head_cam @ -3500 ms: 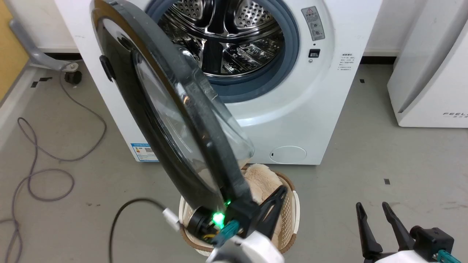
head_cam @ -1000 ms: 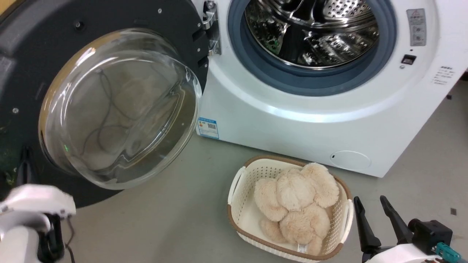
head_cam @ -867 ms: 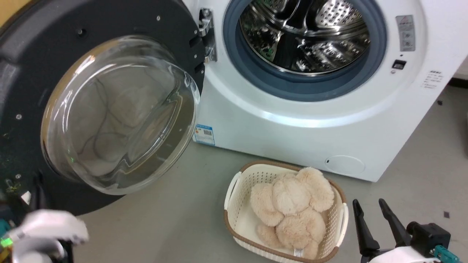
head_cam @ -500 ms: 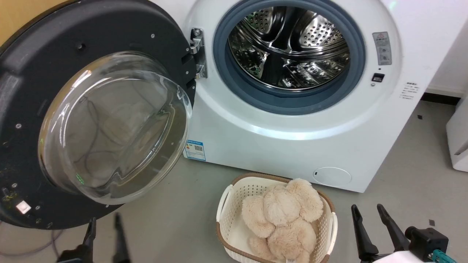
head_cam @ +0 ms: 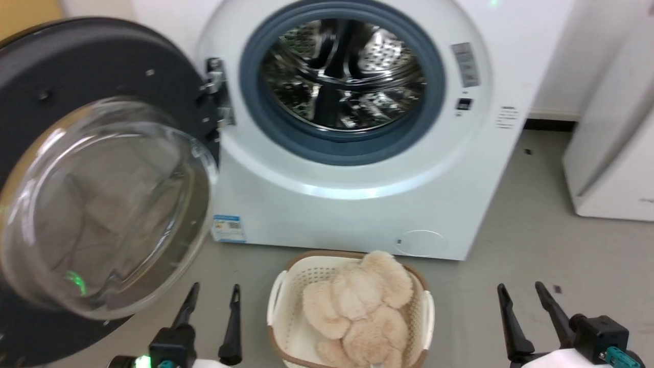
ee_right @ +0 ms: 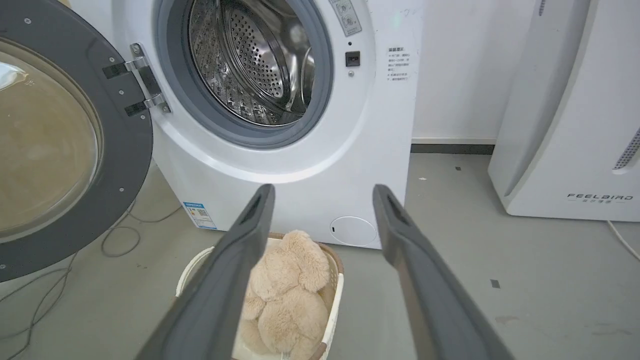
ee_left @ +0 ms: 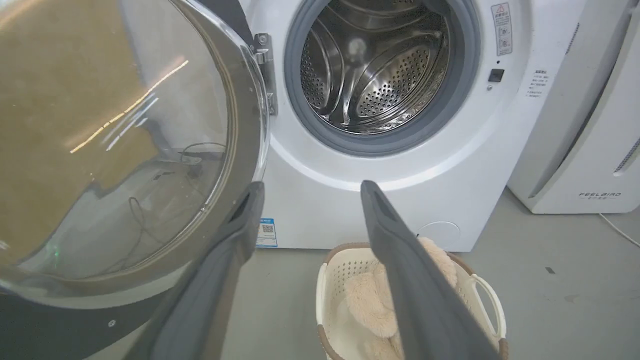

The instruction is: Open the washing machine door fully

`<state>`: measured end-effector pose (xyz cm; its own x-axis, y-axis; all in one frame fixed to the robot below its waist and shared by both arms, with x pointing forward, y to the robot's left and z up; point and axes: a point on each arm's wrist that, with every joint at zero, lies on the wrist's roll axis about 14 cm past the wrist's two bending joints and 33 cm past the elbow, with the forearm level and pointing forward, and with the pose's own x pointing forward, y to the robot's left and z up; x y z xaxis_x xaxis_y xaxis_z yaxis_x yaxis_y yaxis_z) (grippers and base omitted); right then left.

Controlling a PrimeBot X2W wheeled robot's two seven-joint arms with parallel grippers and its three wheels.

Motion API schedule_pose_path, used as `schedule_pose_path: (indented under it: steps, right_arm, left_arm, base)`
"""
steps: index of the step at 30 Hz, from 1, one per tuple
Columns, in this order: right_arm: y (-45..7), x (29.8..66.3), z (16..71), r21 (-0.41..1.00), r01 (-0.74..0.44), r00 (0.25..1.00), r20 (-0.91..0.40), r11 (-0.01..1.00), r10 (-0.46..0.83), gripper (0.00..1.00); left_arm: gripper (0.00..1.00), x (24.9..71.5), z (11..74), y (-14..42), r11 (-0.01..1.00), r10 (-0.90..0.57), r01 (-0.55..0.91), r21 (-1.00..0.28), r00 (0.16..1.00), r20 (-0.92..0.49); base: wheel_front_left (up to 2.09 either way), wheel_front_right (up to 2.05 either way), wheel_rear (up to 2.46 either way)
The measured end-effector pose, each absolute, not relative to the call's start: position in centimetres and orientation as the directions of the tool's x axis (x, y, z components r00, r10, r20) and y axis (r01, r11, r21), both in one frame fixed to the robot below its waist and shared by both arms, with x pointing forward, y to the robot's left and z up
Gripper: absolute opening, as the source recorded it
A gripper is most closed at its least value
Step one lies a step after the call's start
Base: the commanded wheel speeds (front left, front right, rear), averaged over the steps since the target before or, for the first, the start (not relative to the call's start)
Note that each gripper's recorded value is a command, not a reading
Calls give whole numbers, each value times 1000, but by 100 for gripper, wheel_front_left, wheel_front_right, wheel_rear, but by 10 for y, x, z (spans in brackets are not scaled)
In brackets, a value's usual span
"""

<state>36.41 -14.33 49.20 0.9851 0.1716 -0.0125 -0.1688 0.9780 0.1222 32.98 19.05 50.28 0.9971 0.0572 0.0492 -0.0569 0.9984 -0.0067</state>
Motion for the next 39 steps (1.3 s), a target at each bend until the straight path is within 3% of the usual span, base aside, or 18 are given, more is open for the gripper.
schedule_pose_path:
  steps: [8,22,23,39]
  right_arm:
    - [-178,349,494,111,-67,998,-10,992,69,100]
    - [-185,344,489,115,-42,999,-29,992,46,100]
    - [-185,344,489,116,-43,998,-30,992,46,0]
    - [-182,345,489,107,-51,998,-39,993,55,0]
  left_arm:
    - [100,348,497,151,997,-72,71,2,997,23]
    - [100,354,492,142,995,-95,95,-3,995,8]
    - [0,354,492,142,996,-94,94,-5,996,7]
    - [0,356,494,144,996,-87,87,-8,996,2]
  base:
    - [0,0,0]
    - [0,0,0]
    - [0,0,0]
    - [0,0,0]
